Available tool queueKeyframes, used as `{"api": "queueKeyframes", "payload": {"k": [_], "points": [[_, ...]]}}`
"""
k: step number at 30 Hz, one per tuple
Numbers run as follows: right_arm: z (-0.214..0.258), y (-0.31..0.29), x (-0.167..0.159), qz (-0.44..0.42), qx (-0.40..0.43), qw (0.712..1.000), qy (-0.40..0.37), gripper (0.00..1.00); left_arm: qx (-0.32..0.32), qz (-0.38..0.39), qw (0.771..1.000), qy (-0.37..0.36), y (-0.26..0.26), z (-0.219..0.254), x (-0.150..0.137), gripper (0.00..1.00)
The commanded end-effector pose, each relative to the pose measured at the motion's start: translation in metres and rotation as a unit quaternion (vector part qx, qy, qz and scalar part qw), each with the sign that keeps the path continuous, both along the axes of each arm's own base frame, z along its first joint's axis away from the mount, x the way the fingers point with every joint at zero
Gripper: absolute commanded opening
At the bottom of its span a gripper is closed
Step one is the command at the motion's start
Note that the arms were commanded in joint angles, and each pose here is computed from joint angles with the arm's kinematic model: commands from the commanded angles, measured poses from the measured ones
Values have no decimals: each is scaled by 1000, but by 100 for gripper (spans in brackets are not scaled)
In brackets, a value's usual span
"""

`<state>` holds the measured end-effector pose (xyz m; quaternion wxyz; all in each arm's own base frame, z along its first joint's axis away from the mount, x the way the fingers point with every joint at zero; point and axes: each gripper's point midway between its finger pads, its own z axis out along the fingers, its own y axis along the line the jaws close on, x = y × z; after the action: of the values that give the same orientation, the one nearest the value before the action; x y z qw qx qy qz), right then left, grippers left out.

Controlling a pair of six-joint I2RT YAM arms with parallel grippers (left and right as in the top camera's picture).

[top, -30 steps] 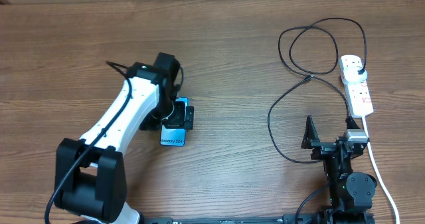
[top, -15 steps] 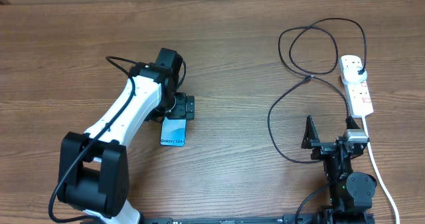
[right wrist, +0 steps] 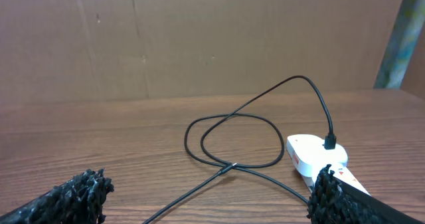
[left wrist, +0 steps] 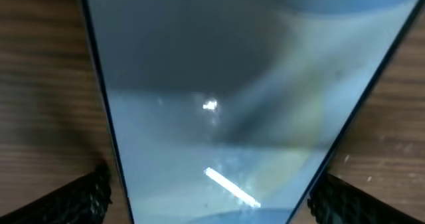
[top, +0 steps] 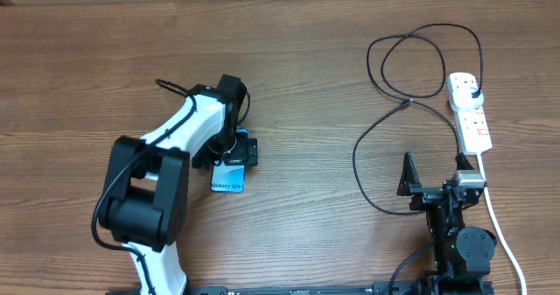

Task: Plug charger to phone and switch on socket
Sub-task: 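Lower the left gripper and close it on the phone's top edge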

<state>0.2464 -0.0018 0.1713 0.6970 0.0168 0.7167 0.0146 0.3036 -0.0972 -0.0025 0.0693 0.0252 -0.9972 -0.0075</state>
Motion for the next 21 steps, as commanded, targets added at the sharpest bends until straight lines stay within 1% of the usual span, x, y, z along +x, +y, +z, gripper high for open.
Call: {"api": "queueKeyframes", "payload": {"k": [1,5,9,14,19,21], "points": [[-2,2,0,5,-1,1000,-1,100,26,8,1000,13,7,-19,2,100],[-2,2,0,5,-1,1000,-1,100,29,5,999,25,8,-30,-1,100],[-2,2,0,5,-1,1000,-1,100,28,-22,999,37,9,-38,-3,100],[-2,2,0,5,-1,1000,-1,100,24,-49,998,40,9,-39,-4,99],[-2,2,0,5,-1,1000,-1,100,24,-50,998,40,9,-39,-4,100],[-2,2,0,5,-1,1000,-1,100,23,-50,998,40,9,-39,-4,90]]}}
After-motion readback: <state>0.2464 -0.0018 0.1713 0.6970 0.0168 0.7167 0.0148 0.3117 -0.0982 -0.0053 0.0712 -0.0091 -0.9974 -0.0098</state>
